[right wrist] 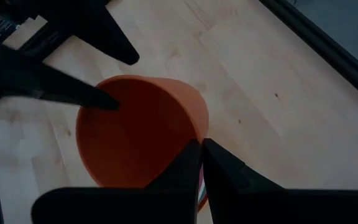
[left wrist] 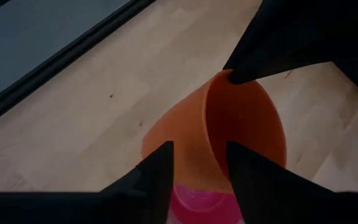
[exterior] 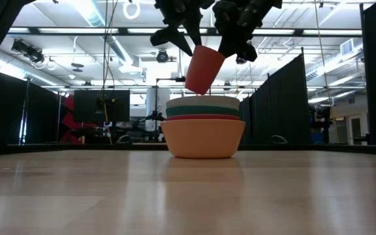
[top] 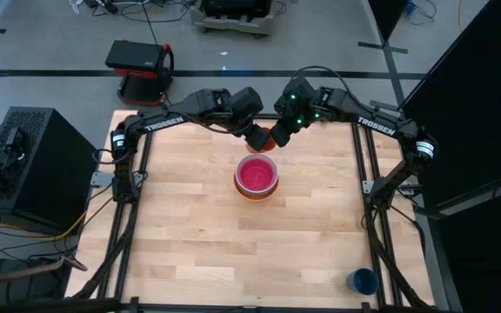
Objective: Nest bowls inside each other
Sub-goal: Move the orange cup to the left of the stacked bowls
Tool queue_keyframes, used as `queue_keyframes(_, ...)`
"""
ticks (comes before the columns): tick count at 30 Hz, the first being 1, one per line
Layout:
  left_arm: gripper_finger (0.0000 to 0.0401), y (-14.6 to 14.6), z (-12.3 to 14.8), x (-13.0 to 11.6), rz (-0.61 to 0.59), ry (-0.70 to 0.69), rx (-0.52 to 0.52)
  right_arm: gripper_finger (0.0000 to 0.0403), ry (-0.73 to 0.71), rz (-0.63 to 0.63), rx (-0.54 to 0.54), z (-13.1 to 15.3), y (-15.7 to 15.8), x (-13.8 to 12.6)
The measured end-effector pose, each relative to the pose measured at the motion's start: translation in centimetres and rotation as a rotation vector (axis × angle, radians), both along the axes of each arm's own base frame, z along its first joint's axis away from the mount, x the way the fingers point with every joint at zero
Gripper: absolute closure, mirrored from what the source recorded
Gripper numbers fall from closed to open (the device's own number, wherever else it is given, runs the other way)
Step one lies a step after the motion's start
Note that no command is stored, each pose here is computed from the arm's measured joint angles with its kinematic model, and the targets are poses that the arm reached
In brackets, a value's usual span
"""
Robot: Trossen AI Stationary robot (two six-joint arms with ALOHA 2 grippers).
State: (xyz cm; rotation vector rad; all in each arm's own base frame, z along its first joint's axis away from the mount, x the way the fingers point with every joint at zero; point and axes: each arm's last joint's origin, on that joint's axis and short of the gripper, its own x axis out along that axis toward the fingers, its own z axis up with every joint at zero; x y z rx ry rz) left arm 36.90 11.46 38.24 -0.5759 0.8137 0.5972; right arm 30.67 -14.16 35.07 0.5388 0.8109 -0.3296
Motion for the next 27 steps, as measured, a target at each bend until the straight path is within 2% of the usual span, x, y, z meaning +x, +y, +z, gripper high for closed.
queue_keyframes(2, 0.0312, 0.01, 0.0, -0.01, -0.004, 0.002, 0.002, 0.0403, 0.0, 0.001, -0.001, 0.0, 0.01, 0.0)
queue_keyframes(18, 0.0398, 0.2, 0.0, -0.08, -0.046, 0.008, 0.009, 0.0403, 0.0, 0.01, -0.005, 0.0, 0.17, 0.08)
queue_keyframes(27, 0.0401, 0.2, 0.02, -0.09, -0.051, 0.008, 0.01, 0.0403, -0.005, 0.012, -0.007, 0.04, 0.17, 0.13)
